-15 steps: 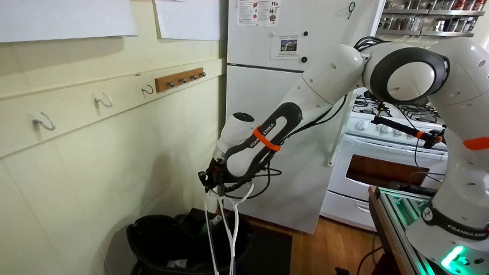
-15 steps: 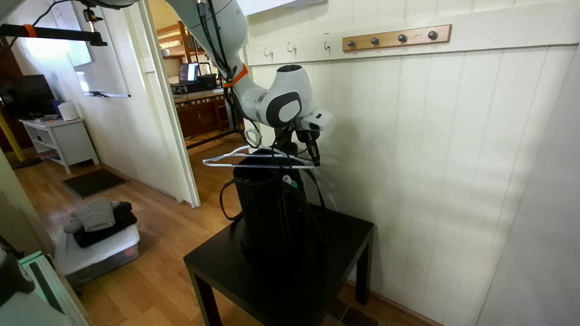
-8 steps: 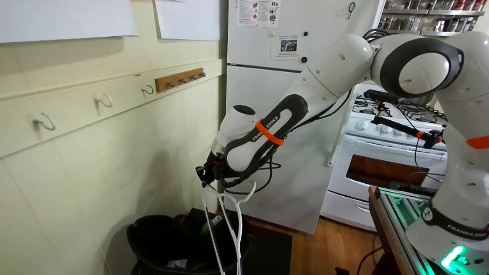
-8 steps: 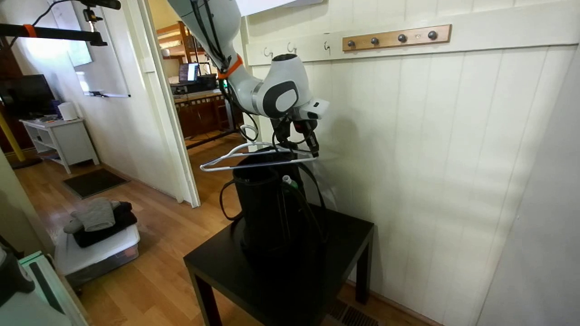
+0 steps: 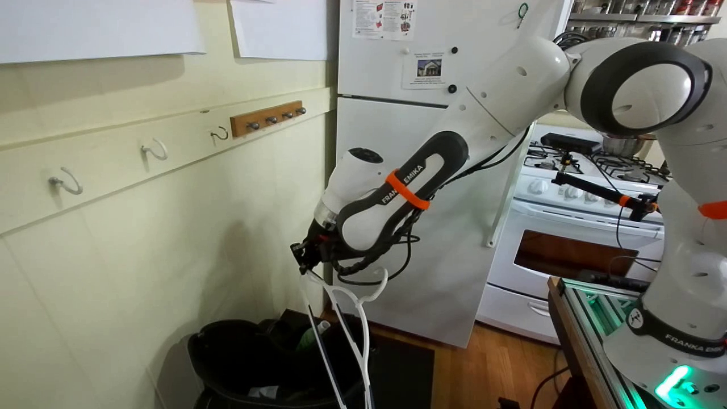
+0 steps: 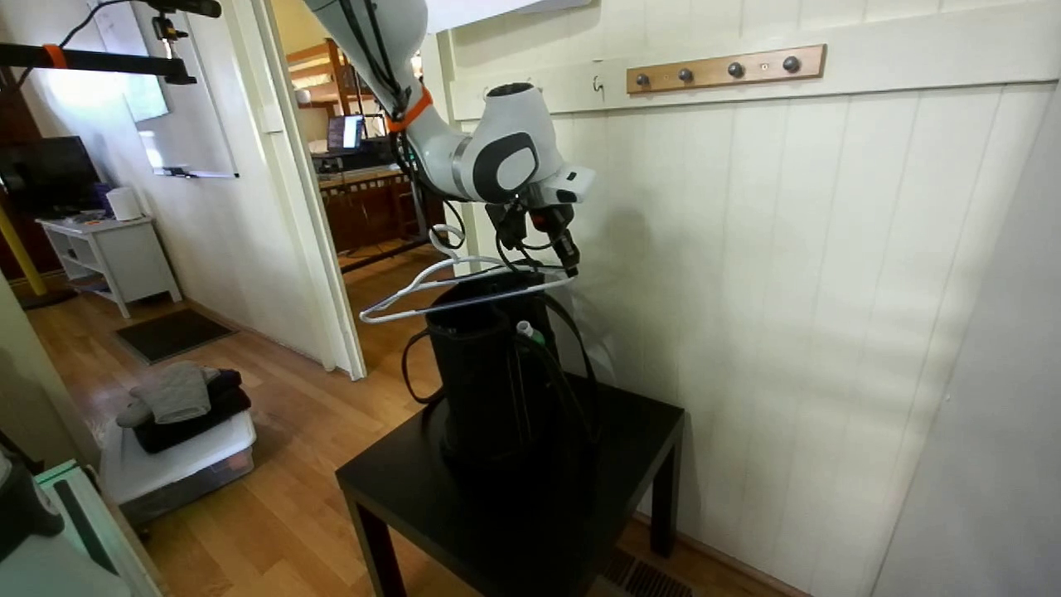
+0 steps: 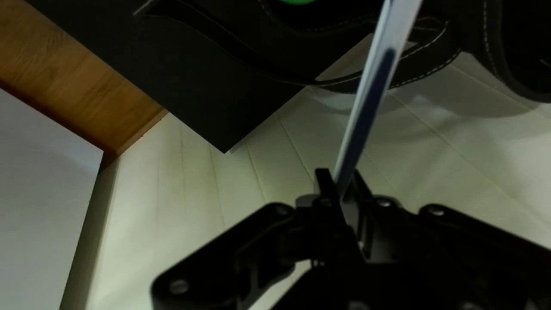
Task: Hang up the coat hanger
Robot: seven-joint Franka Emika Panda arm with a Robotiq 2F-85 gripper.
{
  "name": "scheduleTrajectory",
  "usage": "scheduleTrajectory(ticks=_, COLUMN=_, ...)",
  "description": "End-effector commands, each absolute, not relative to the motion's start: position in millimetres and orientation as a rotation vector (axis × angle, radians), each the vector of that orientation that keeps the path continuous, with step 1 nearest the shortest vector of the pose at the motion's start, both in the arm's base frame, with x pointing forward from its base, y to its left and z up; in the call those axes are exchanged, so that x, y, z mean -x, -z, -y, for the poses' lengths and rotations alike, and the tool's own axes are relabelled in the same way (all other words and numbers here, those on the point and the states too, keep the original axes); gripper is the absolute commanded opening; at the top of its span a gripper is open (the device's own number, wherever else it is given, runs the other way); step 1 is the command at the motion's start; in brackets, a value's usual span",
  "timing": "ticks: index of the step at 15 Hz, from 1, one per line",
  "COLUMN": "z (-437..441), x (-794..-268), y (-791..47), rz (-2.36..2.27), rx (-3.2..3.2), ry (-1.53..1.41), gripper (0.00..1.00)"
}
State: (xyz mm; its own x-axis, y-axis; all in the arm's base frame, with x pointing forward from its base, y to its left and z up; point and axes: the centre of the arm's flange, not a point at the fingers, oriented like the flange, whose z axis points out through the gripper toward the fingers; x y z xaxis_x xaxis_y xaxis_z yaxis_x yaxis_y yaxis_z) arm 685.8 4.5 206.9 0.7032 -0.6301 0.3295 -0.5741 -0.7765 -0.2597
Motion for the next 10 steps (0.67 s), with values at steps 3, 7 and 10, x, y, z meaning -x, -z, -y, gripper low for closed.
scheduleTrajectory(ticks=3, z=-16, x=-668, y=-197, rz=-0.962, rx=2.779, ry=0.614, gripper=0.03)
scheduleTrajectory(ticks=7, z=-22, x=-661, y=-187, rz=-0.954, rx=2.777, ry=0.612, gripper=0.04)
scheduleTrajectory(ticks=10, z=-24, x=-657, y=-182, rz=-0.952, rx=2.781, ry=0.587, gripper=0.26)
